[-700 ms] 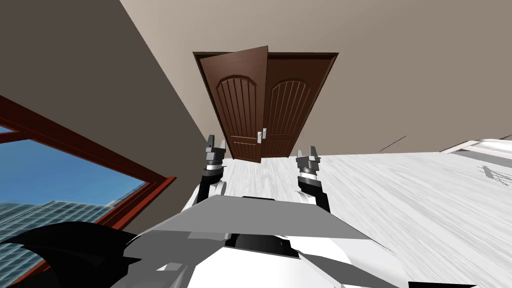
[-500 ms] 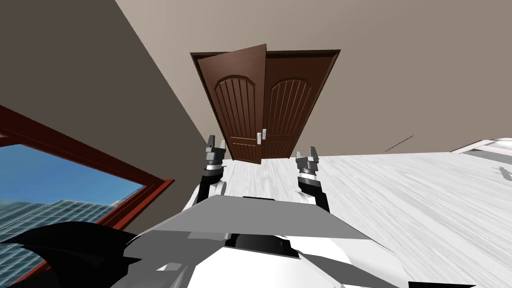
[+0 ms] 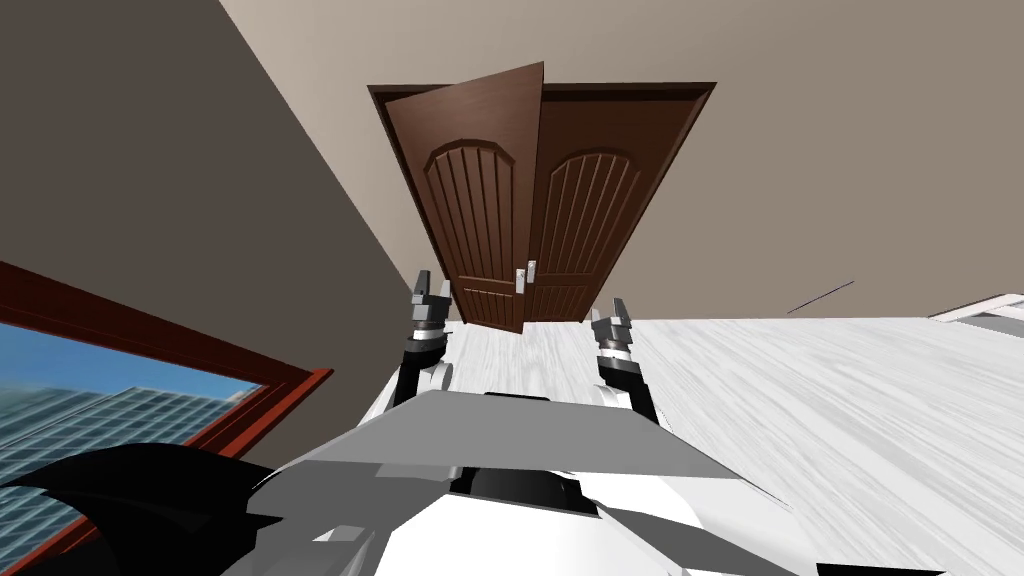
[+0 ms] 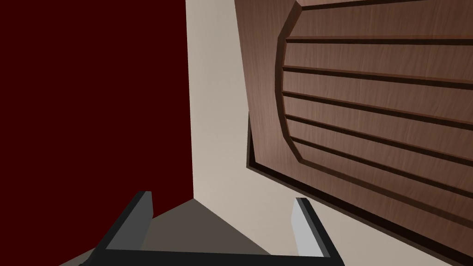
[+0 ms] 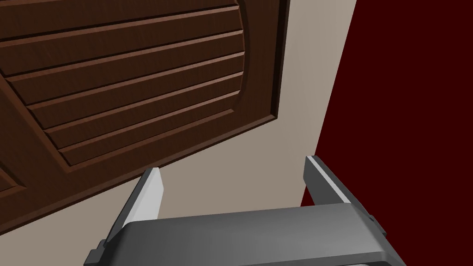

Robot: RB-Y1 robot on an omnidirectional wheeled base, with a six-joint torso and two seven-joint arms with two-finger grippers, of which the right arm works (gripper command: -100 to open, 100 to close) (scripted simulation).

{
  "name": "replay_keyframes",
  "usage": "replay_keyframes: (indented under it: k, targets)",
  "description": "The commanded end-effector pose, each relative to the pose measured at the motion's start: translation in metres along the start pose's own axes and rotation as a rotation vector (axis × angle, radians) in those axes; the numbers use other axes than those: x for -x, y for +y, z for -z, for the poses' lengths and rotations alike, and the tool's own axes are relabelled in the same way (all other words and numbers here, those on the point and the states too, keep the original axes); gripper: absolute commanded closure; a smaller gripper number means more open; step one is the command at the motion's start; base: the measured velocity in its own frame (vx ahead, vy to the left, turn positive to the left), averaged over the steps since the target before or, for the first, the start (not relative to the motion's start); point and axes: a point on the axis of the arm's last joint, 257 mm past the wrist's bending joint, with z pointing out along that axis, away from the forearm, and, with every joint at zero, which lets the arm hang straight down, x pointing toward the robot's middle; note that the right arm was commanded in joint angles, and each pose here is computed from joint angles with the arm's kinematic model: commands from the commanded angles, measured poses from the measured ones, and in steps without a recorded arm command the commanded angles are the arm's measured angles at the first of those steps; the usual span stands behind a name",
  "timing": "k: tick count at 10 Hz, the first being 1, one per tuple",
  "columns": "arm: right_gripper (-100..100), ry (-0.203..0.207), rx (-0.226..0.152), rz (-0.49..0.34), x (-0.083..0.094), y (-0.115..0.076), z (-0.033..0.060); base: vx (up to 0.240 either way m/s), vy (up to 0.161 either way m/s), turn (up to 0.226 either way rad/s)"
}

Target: Pull the door open

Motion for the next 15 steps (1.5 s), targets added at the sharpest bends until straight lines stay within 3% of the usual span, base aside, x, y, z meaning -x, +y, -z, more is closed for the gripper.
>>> replay_keyframes:
  k: [1, 4, 9, 15]
  targets:
    - [-100, 0.001, -0.025, 0.018, 0.006, -0.012, 0.0008, 0.163, -0.033, 0.048]
    - [-100, 0.001, -0.069, 0.051, 0.017, -0.032, 0.0032, 0.131, -0.014, 0.034]
    - [-100, -0.015, -0.176, 0.121, 0.047, -0.079, 0.0116, 0.162, -0.013, 0.065]
    - [-100, -0.038, -0.259, 0.161, 0.072, -0.114, 0.0206, 0.126, -0.016, 0.054]
